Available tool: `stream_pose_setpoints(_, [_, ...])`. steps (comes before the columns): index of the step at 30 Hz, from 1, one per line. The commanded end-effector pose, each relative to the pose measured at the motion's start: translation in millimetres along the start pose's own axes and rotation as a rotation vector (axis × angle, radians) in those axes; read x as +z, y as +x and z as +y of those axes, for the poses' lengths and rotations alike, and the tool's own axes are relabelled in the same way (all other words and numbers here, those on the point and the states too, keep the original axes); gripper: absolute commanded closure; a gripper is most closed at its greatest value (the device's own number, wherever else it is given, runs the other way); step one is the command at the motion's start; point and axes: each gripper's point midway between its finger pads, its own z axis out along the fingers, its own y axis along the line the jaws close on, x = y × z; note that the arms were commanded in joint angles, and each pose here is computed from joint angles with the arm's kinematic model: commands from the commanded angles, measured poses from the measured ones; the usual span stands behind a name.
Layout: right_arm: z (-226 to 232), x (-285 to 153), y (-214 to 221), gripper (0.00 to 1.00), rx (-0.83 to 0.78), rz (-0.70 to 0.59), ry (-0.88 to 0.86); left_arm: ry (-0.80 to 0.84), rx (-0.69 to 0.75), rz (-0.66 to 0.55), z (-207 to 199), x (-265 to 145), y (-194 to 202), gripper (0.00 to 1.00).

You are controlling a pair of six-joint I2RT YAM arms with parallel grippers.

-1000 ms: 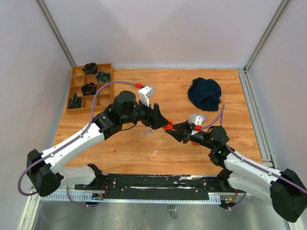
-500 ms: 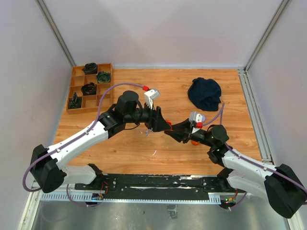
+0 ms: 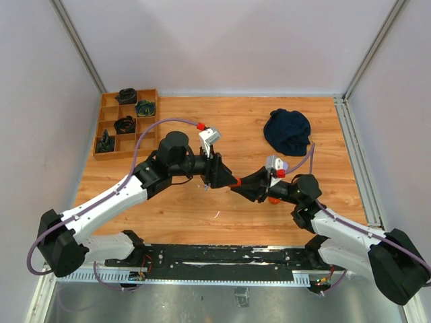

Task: Insert the wireless bluetooth earbuds into the charging case
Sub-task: Close the charging case, then place the charging case at the center of the board.

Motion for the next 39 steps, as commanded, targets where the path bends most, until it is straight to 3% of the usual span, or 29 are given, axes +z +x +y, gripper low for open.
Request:
stream_pose_setpoints(1, [-5, -3, -3, 0.91, 0.020, 0.007, -0.005, 0.059, 0.094, -0.090, -17, -11, -21, 0.42])
stream_pose_setpoints(10, [-13, -11, 18, 0.90, 0.104, 0.093, 0.058, -0.033, 0.080, -0.114, -1, -17, -24, 0.38])
stream_pose_setpoints(16, [-36, -31, 51, 0.91, 0.226, 0.259, 0.225, -0.359, -0.007, -0.108, 59, -35, -21, 0.33])
stream_pose_setpoints(23, [-57, -74, 99, 0.90, 0.409, 0.464, 0.468, -0.688, -0.067, -0.101, 120, -83, -11, 0.26])
stream_pose_setpoints(30, [-70, -109, 134, 0.89, 0.530, 0.604, 0.668, -0.896, 0.016, -0.146, 142, -128, -20, 0.19])
stream_pose_setpoints(35, [-76, -123, 148, 0.88, 0.582, 0.676, 0.748, -1.104, 0.076, -0.204, 164, -163, -25, 0.11])
stream_pose_setpoints(39, [-79, -128, 155, 0.85, 0.607, 0.724, 0.779, -1.207, 0.081, -0.262, 177, -180, -21, 0.09])
